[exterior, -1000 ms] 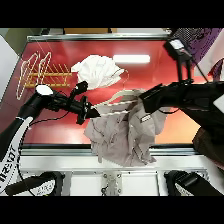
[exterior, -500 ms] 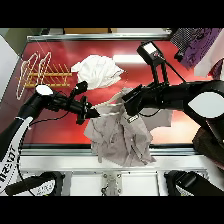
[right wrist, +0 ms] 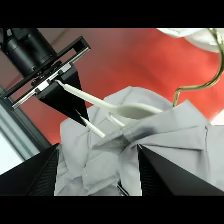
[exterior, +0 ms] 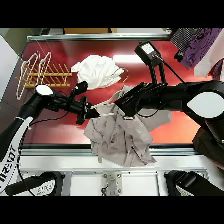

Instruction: Fold the clothes and pants, and hang the long-sleeved shirts on hangers.

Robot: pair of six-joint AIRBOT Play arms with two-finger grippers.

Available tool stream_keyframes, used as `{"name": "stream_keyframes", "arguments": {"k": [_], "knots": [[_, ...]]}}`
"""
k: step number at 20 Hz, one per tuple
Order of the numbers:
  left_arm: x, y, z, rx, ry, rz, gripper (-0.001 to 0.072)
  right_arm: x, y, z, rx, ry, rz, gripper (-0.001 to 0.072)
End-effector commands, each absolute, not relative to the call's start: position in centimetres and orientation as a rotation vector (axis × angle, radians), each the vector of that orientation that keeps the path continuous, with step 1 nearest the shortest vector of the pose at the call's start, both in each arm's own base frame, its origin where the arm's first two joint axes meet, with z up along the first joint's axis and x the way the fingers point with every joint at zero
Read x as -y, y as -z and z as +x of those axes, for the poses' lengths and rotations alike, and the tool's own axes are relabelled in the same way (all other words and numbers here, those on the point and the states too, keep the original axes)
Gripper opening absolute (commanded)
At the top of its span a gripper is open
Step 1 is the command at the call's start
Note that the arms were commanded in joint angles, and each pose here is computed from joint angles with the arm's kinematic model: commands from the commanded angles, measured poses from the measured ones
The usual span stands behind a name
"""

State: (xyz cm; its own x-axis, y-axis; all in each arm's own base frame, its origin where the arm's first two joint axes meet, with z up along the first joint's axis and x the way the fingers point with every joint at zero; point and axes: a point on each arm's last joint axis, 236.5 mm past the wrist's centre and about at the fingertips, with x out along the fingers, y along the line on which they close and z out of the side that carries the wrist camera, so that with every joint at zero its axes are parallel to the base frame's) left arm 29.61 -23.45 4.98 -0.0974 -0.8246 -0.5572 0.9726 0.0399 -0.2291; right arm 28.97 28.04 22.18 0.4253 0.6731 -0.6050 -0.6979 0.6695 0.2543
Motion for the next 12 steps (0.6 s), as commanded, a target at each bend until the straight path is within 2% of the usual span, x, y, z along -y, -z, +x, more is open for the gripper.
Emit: {"name": "stream_keyframes", "arguments": {"k": [1, 5, 10, 12], "knots": [[23.4, -5.0, 29.6, -0.657, 1.545, 0.288, 0.0013, -27.9, -21.7, 28.1, -0.782, -0.872, -0.046, 0.0516], [23.4, -5.0, 29.5, -0.658, 1.546, 0.288, 0.0013, -25.2, -21.4, 26.7, -0.882, -0.853, -0.082, 0.0516], [23.4, -5.0, 29.5, -0.658, 1.545, 0.288, 0.0013, -20.4, -22.9, 27.0, -0.888, -0.771, -0.084, 0.0517], [23.4, -5.0, 29.6, -0.658, 1.545, 0.288, 0.0013, -20.2, -22.8, 26.2, -0.910, -0.815, -0.085, 0.0517]]}}
